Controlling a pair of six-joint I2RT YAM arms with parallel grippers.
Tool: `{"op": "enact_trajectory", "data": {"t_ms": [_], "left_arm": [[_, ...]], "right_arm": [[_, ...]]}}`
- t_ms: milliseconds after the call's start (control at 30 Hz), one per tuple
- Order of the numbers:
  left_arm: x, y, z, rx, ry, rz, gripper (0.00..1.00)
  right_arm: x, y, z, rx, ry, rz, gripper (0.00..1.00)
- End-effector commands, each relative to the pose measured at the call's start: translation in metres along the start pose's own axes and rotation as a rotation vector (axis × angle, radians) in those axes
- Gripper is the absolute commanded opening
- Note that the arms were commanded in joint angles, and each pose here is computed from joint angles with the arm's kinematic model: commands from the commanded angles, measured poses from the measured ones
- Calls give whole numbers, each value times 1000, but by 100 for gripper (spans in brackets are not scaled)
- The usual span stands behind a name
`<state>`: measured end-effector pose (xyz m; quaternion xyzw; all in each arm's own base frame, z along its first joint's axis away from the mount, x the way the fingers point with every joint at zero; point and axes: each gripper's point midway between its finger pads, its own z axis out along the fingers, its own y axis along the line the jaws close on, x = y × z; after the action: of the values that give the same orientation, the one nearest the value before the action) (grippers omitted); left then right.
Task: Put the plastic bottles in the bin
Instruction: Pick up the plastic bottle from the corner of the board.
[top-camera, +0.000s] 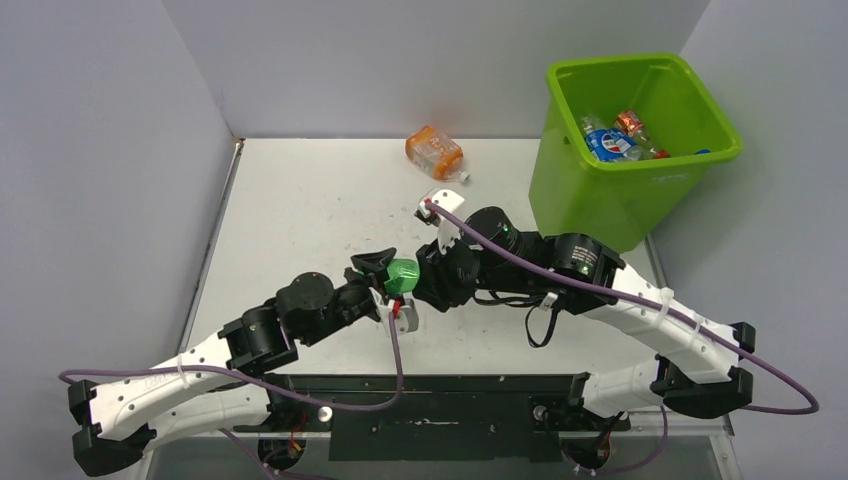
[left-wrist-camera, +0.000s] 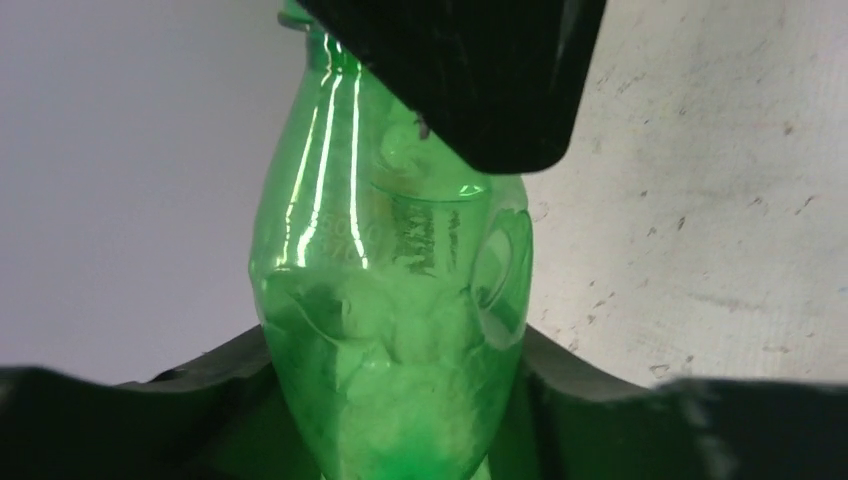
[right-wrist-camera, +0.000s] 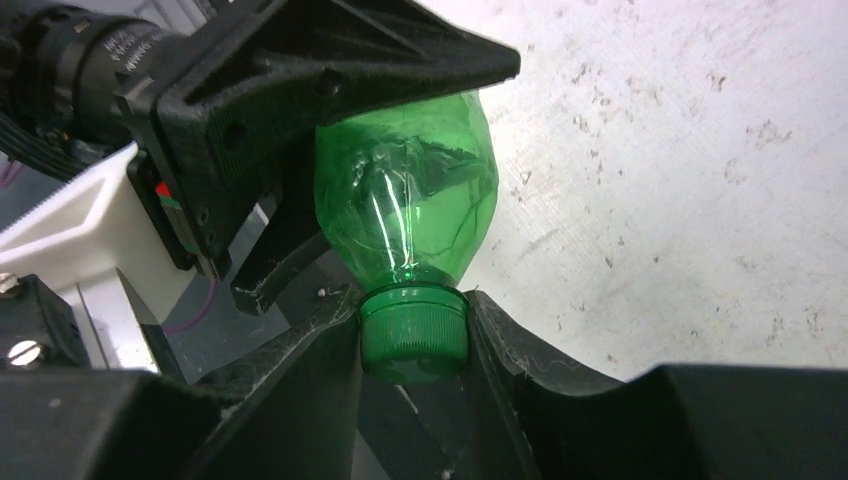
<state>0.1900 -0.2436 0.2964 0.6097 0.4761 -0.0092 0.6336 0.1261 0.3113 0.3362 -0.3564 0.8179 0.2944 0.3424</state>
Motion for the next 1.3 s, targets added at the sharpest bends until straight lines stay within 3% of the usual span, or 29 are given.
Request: {"op": "enact_trajectory", "data": {"t_ms": [0,67,100,200,400,667,833,1133,1200,1233,1267], "left_arm": [[-25,18,1,-92,-108,-154,26],[-31,17,0,-88,-144,-214,9],[-33,17,-1,-94,-162,-252,0],[-38,16,1,-113,-197,-403,0],[-46,0,16,-73,-225,-605,0],[-49,-4,24,-50,-200,-706,0],[-46,-9,26,-48,-198,-737,0],[-54,-7,18,-59,-288,-769,0],[-55,-6,17,-61,-293,-767,0],[-55,-5,15,-66,-298,-764,3],[-54,-4,14,-72,-305,-758,17]], "right_arm": [[-39,5,-22,-25,-216,8,25],[-50,1,-35,-14,-306,23,58],[-55,1,-40,-18,-349,29,70],[-64,-4,-53,-24,-496,76,85],[-74,-14,-67,-56,-756,181,89],[-83,-13,-55,-99,-896,240,87],[-83,-12,-34,-83,-872,257,78],[-76,-19,-10,-21,-817,283,34],[-74,-19,-7,-9,-796,277,15],[-74,-20,-8,-3,-796,276,7],[-75,-22,-11,8,-794,273,6]]}}
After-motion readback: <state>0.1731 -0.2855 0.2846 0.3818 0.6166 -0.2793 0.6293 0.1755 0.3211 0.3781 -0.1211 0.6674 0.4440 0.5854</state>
